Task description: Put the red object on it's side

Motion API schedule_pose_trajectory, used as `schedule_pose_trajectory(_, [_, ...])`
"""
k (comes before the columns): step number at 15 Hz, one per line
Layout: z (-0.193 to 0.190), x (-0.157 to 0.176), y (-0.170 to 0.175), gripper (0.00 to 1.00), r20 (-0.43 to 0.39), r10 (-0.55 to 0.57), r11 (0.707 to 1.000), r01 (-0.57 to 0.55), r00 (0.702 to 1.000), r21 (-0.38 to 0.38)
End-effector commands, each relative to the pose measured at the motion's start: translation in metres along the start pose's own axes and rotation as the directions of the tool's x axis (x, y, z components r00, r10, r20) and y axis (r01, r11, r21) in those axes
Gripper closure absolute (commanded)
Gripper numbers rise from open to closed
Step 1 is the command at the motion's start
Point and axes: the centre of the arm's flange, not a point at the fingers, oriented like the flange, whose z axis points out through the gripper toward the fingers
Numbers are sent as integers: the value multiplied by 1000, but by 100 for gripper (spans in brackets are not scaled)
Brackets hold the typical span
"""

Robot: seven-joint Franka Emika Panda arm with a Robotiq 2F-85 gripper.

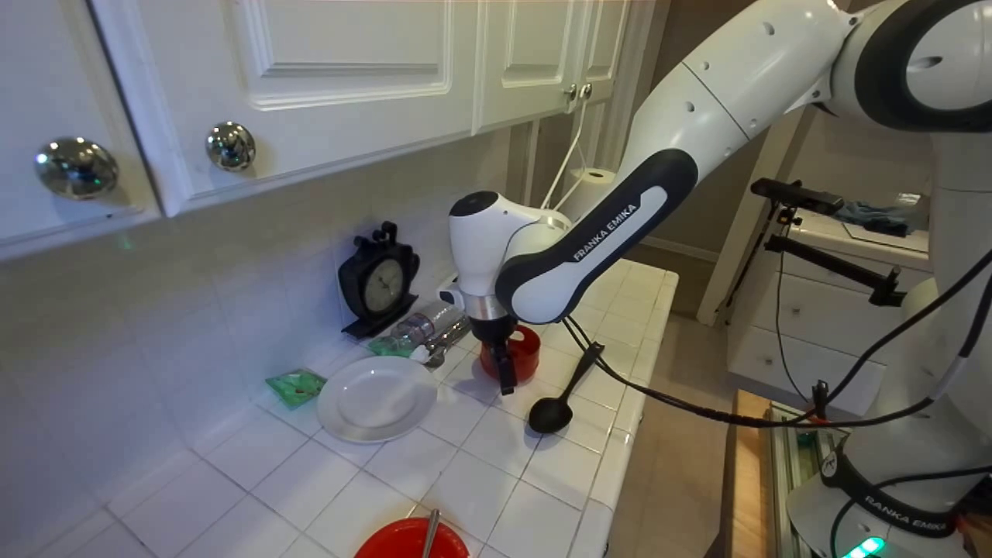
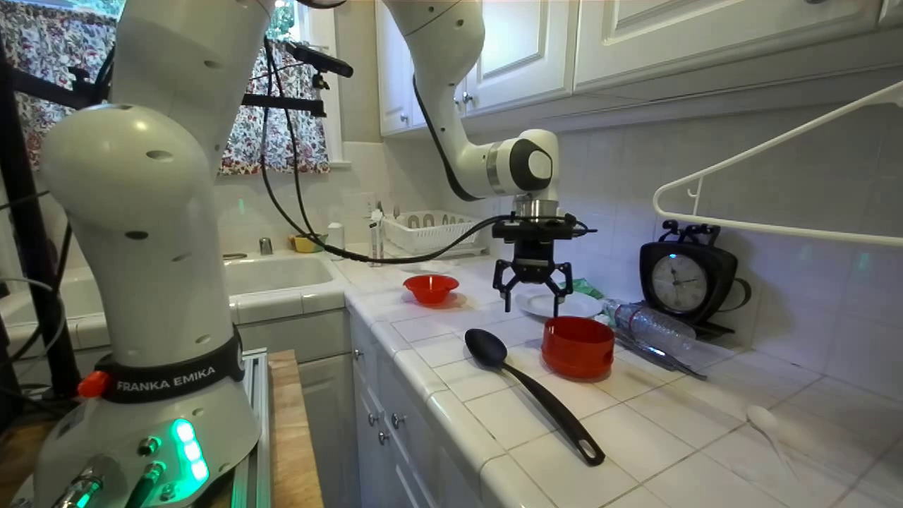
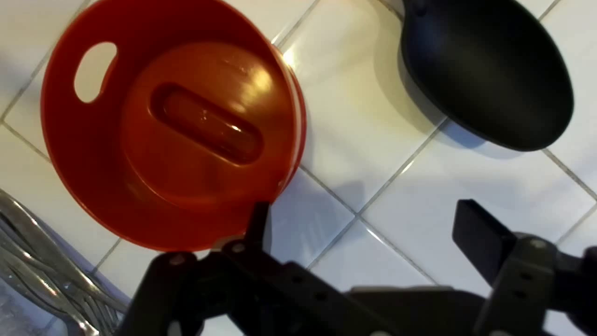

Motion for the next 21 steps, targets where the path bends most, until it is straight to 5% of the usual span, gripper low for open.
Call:
schedule_pose_trajectory(1, [6,-6,3,0,-86,-85,995,88,993,38])
schedule_pose_trajectory(7, [-1,-16,12,0,-210,-183,977,201,960,70])
schedule_pose_trajectory(13, [-3,-25,18,0,-218,-272,956,289,937,49])
schedule_pose_trajectory(21, [-16,-53,27,0,-224,-458,883,469,861,0])
